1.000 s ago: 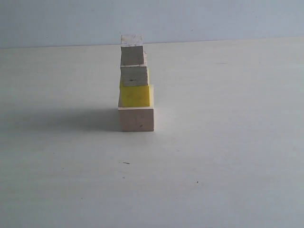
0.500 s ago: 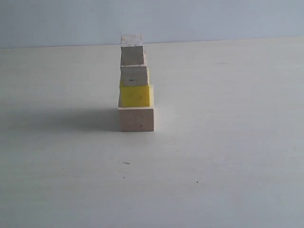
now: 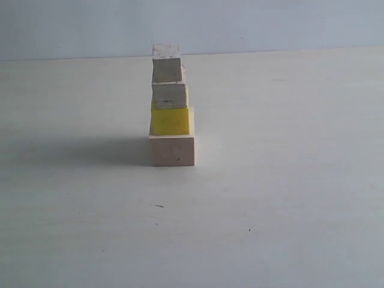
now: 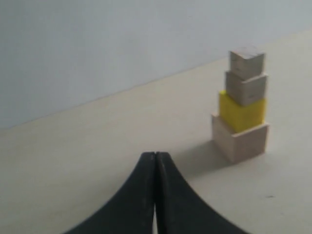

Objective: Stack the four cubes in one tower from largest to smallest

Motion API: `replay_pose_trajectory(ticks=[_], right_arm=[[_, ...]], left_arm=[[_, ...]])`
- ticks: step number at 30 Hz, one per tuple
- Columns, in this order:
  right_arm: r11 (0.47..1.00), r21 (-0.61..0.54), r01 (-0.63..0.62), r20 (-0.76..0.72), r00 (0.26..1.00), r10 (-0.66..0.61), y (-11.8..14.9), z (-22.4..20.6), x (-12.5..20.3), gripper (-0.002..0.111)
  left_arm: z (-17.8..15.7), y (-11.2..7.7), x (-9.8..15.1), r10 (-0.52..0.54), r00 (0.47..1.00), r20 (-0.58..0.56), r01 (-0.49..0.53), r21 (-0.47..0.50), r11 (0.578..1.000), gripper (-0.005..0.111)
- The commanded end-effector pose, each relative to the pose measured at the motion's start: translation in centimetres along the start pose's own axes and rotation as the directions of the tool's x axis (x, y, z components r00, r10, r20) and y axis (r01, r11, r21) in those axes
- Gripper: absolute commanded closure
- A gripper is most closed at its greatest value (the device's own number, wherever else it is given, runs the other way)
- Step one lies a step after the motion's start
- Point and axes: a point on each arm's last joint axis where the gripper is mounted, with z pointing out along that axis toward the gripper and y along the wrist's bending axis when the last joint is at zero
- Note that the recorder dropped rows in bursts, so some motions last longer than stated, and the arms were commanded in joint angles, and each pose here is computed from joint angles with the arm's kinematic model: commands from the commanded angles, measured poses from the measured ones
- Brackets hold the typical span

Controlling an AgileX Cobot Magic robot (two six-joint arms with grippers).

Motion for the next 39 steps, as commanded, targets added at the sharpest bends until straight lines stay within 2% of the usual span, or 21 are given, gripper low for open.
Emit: replay_pose_trajectory(ticks=[1, 3, 8, 11, 13, 17, 21, 26, 31, 33, 37, 39], right_arm=[[1.000, -0.006, 0.006, -0.004, 1.000, -0.006, 0.0, 0.1, 0.2, 0.108], [1.000, -0.008, 0.004, -0.005, 1.000, -0.004, 0.1, 0.1, 0.2, 0.108], [1.000, -0.008, 0.004, -0.005, 1.000, -0.004, 0.1, 0.1, 0.2, 0.108], [1.000, -0.008, 0.004, -0.005, 1.000, -0.004, 0.1, 0.1, 0.2, 0.108], [1.000, -0.008, 0.004, -0.005, 1.000, -0.004, 0.1, 0.1, 0.2, 0.108], [1.000, -0.008, 0.004, -0.005, 1.000, -0.004, 0.1, 0.1, 0.2, 0.108], [1.000, -0.008, 0.004, -0.005, 1.000, -0.004, 0.1, 0.1, 0.2, 0.108], [1.000, -0.008, 0.004, -0.005, 1.000, -0.004, 0.1, 0.1, 0.2, 0.108], [1.000, -0.008, 0.004, -0.005, 1.000, -0.004, 0.1, 0.1, 0.2, 0.108], [1.000, -0.008, 0.004, -0.005, 1.000, -0.004, 0.1, 0.1, 0.2, 0.108], [1.000, -0.008, 0.004, -0.005, 1.000, -0.004, 0.1, 0.1, 0.2, 0.108], [1.000, -0.008, 0.004, -0.005, 1.000, -0.004, 0.1, 0.1, 0.2, 0.108]], left_arm=[[-1.3, 0.1, 0.3, -0.024, 0.998, 0.055, 0.032, -0.168, 0.985, 0.107], [-1.8, 0.1, 0.2, -0.021, 0.995, 0.094, 0.042, -0.226, 0.973, 0.107], [-1.8, 0.3, -0.1, 0.010, 0.946, 0.325, 0.098, -0.315, 0.944, 0.107], [-0.5, 0.5, 1.2, -0.026, 0.899, 0.436, 0.175, -0.305, 0.936, 0.107], [0.5, 0.6, 2.4, -0.075, 0.879, 0.472, 0.231, -0.281, 0.931, 0.107], [2.9, 0.4, 5.9, -0.189, 0.893, 0.409, 0.305, -0.240, 0.922, 0.107], [4.7, 0.2, 9.0, -0.234, 0.918, 0.319, 0.316, -0.234, 0.920, 0.107], [5.3, 0.1, 10.2, -0.251, 0.924, 0.288, 0.322, -0.236, 0.917, 0.107], [5.3, 0.2, 10.2, -0.223, 0.934, 0.279, 0.295, -0.249, 0.923, 0.107], [5.3, 0.1, 10.2, -0.241, 0.928, 0.285, 0.313, -0.240, 0.919, 0.107], [6.0, 0.2, 11.8, -0.315, 0.910, 0.270, 0.381, -0.243, 0.892, 0.107], [6.0, 0.2, 12.3, -0.319, 0.921, 0.224, 0.373, -0.267, 0.889, 0.107]])
